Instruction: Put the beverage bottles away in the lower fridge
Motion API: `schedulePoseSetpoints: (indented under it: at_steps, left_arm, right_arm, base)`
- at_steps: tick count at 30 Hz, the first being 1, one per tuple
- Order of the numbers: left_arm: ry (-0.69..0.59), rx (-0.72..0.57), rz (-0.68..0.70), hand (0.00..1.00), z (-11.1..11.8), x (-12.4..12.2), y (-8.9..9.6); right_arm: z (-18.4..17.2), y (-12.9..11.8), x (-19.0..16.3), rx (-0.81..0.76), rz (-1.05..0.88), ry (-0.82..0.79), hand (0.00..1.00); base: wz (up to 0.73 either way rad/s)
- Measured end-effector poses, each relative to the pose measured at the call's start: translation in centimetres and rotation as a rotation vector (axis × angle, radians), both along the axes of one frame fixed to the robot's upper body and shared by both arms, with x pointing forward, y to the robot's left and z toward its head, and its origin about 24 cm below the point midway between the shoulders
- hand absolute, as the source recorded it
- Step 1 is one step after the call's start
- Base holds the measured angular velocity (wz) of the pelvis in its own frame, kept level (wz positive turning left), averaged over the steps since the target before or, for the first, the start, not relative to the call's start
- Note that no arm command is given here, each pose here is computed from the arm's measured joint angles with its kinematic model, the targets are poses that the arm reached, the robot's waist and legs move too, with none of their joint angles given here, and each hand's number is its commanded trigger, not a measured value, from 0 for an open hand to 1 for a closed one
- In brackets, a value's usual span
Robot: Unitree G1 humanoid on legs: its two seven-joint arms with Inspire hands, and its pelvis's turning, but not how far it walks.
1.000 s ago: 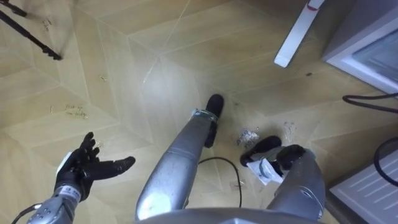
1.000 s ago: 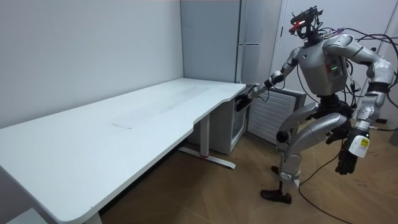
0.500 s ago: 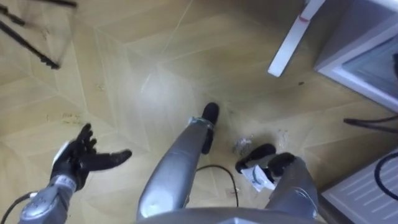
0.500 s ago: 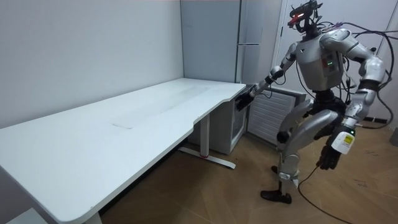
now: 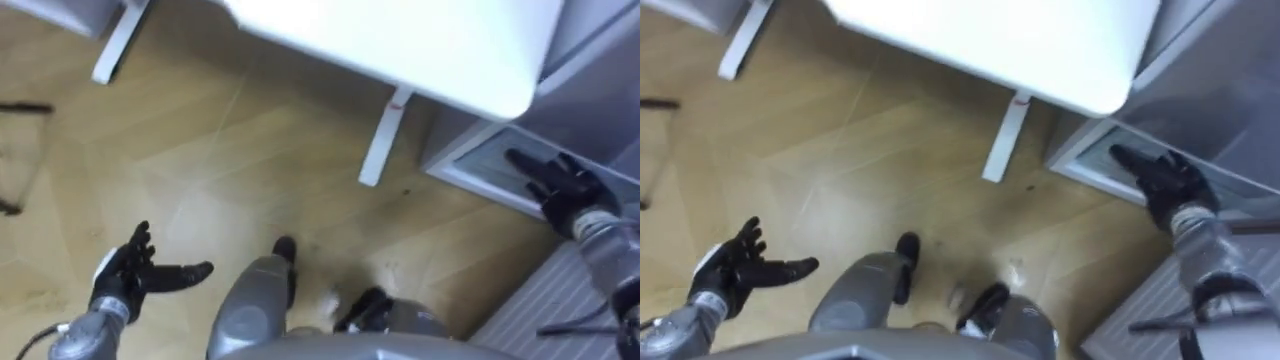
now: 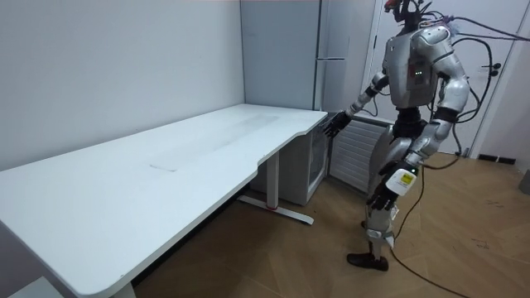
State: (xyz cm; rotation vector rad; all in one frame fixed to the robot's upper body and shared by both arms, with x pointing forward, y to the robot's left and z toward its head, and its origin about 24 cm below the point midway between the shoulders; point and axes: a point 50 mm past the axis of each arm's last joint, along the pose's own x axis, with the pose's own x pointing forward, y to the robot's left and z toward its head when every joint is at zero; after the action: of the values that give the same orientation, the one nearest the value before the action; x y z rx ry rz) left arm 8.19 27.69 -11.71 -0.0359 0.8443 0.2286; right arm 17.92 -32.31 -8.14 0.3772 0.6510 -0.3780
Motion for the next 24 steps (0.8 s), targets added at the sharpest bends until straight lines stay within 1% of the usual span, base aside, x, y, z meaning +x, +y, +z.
schedulePoseSetpoints:
  at_steps: [2,5,7,10,12,17,18,20,24]
  left_arm:
    - [0.023,-0.017,0.042,0.0,-0.6,-0.9,-0.5]
    - [0.073,-0.03,0.091,0.0,-1.5,-2.3,-1.1]
    - [0.116,-0.014,0.12,0.0,-2.0,-3.4,-1.1]
    - [0.147,0.007,0.162,0.0,-2.1,-4.2,-0.5]
    - [0.169,0.023,0.169,0.0,-2.2,-4.5,-0.3]
    - [0.208,0.036,0.228,0.0,-2.4,-5.4,0.2]
    - [0.216,0.036,0.245,0.0,-2.4,-5.9,0.2]
    - [0.242,0.039,0.288,0.0,-2.6,-6.8,0.0]
    - [0.285,0.062,0.322,0.0,-2.7,-7.6,0.4]
  right_arm:
    - [-0.2,0.3,-0.9,-0.002,0.002,-0.013,0.0]
    - [-0.5,0.7,-2.7,-0.05,0.026,0.005,0.0]
    - [-0.3,1.2,-3.3,-0.104,0.065,0.007,0.0]
    - [0.1,2.1,-3.4,-0.172,0.107,0.007,0.0]
    - [0.7,2.1,-3.1,-0.228,0.135,0.006,0.0]
    - [4.1,1.5,-1.6,-0.387,0.126,-0.083,0.0]
    - [5.2,1.2,-1.1,-0.442,0.125,-0.115,0.0]
    - [7.6,0.0,-0.2,-0.557,0.06,-0.185,0.0]
    - [9.9,-1.8,0.4,-0.656,-0.084,-0.249,0.0]
  base:
    - [-0.29]
    - [-0.43]
    - [-0.5]
    - [-0.26]
    - [-0.19]
    - [-0.18]
    - [-0.24]
    - [-0.3]
    - [-0.13]
